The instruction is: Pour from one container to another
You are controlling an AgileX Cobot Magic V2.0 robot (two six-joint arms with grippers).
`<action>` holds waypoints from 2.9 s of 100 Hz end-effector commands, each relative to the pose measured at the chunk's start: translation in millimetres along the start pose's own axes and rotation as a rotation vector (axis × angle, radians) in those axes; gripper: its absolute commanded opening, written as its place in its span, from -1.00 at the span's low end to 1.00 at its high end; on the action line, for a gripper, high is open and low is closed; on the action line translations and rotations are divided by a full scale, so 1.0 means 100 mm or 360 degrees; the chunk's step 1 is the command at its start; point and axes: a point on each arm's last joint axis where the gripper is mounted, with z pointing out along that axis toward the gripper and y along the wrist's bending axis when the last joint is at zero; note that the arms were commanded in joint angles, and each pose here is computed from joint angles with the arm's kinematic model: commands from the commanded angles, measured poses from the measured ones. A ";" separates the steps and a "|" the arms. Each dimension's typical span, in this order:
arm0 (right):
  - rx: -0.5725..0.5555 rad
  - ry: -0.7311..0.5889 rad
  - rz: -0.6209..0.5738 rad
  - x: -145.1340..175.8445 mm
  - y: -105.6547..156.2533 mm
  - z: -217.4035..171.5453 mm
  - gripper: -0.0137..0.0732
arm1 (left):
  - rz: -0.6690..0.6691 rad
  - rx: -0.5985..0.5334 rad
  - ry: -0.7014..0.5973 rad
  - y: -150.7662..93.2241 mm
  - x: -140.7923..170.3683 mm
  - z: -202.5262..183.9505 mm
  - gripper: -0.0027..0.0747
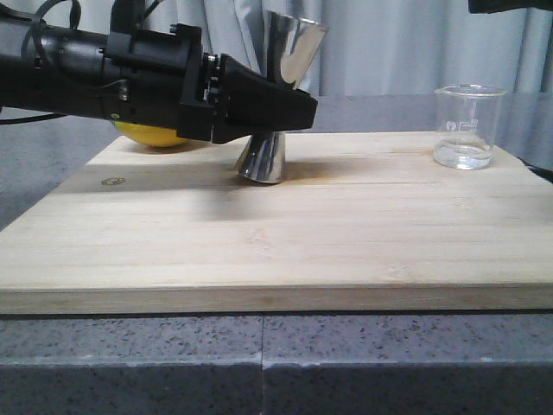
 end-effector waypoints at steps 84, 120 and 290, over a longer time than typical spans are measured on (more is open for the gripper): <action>0.0014 -0.0204 -0.0013 -0.23 -0.02 -0.04 0.66 | 0.0044 0.0053 -0.0244 -0.04 -0.32 -0.01 0.01; 0.0014 -0.0204 -0.0013 -0.23 -0.02 -0.04 0.66 | -0.0052 0.0057 -0.0246 -0.05 -0.34 -0.02 0.30; -0.0005 0.0637 0.0127 -0.40 -0.03 -0.19 0.66 | -0.0698 -0.1482 0.1075 -0.84 -1.32 -1.76 0.22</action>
